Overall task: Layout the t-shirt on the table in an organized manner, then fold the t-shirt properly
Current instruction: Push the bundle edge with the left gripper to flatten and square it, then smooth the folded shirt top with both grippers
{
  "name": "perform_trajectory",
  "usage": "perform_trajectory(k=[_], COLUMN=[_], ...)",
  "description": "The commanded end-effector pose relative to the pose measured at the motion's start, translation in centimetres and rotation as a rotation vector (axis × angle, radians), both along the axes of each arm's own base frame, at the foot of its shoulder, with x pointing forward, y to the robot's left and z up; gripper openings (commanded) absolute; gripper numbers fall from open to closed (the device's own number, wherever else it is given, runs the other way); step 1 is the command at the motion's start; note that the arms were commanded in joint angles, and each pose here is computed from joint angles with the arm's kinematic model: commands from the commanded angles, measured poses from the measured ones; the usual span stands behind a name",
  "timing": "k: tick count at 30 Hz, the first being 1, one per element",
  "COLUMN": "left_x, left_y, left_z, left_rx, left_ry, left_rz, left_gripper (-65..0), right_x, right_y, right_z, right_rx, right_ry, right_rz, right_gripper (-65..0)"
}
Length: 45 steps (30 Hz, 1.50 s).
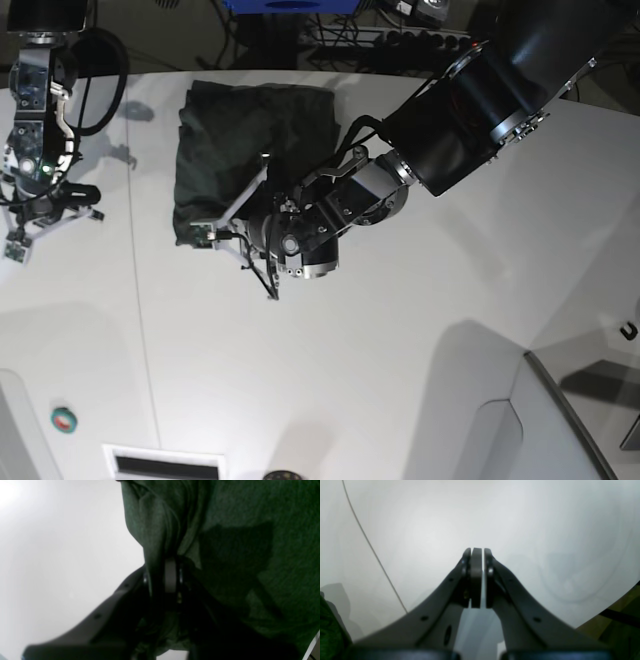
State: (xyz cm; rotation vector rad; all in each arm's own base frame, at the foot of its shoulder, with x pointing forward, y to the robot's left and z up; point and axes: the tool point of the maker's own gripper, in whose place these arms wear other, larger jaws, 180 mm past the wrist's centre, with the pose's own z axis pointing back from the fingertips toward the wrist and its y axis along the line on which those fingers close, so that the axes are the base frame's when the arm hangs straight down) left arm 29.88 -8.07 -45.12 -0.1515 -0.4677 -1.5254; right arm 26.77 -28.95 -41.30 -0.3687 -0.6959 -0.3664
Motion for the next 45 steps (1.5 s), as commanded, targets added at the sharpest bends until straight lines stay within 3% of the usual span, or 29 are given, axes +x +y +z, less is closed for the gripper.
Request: perform_trajectory(k=[1,5,14,17,19,22,27,30,31,32,35,42,45], left_x=[1.8,2.7,4.6,4.8,4.9,5.3,8.8,9.0,8.4,7.4,4.0,-2.5,-3.5], left_y=[-1.0,-0.9,-0.7,-0.7,-1.0,-1.2,0.2,2.8,3.9,5.2,8.3,12.3,16.7], left_z=[1.9,2.5,3.9,4.2,4.6,5.8,11.0,13.1,12.8,12.1,8.8,5.8,4.5], left_rx=[-0.030,-0.030,-0.025,-0.032,-0.042,-0.049,-0.156,-0.183,-0.174,-0.169,-0.182,-0.471,-0.527], left_ry=[-0.047,-0.068,-0.111,-0.117,-0.123,-0.149,-0.215,-0.255,-0.252,-0.236,-0.158,-0.076,-0.097], left_rz=[-0.007,-0.004,-0.005,0.000,-0.002,0.000,0.159,0.249,0.270,0.296,0.389,0.646,0.793], left_gripper=[-65.0,-65.0,-29.1,-22.2,-21.1,-21.6,-21.6,-22.1,-24.0,-30.1,-65.0,-65.0,-65.0], right_x=[1.0,1.0,1.0,1.0,1.0,1.0,1.6,1.5,1.6,1.4,1.0,-0.4,-1.4], right_y=[-0.6,-0.6,-0.5,-0.4,-0.4,-0.4,2.6,5.1,6.1,7.5,11.8,20.0,21.8], right_z=[1.3,1.3,1.3,1.3,1.3,1.3,0.6,0.4,0.7,0.9,1.5,1.1,0.2], right_rx=[-0.035,-0.035,-0.034,-0.033,-0.033,-0.032,-0.016,-0.004,0.000,0.008,0.038,0.108,0.123], right_ry=[-0.043,-0.043,-0.042,-0.042,-0.042,-0.042,-0.028,-0.021,-0.032,-0.035,-0.054,-0.040,-0.009], right_rz=[0.007,0.008,0.011,0.011,0.011,0.013,0.098,0.172,0.200,0.237,0.352,0.570,0.623], right_gripper=[-63.3,-63.3,-63.3,-63.3,-63.3,-63.3,-63.3,-63.3,-63.3,-63.3,-63.3,-63.5,-63.5])
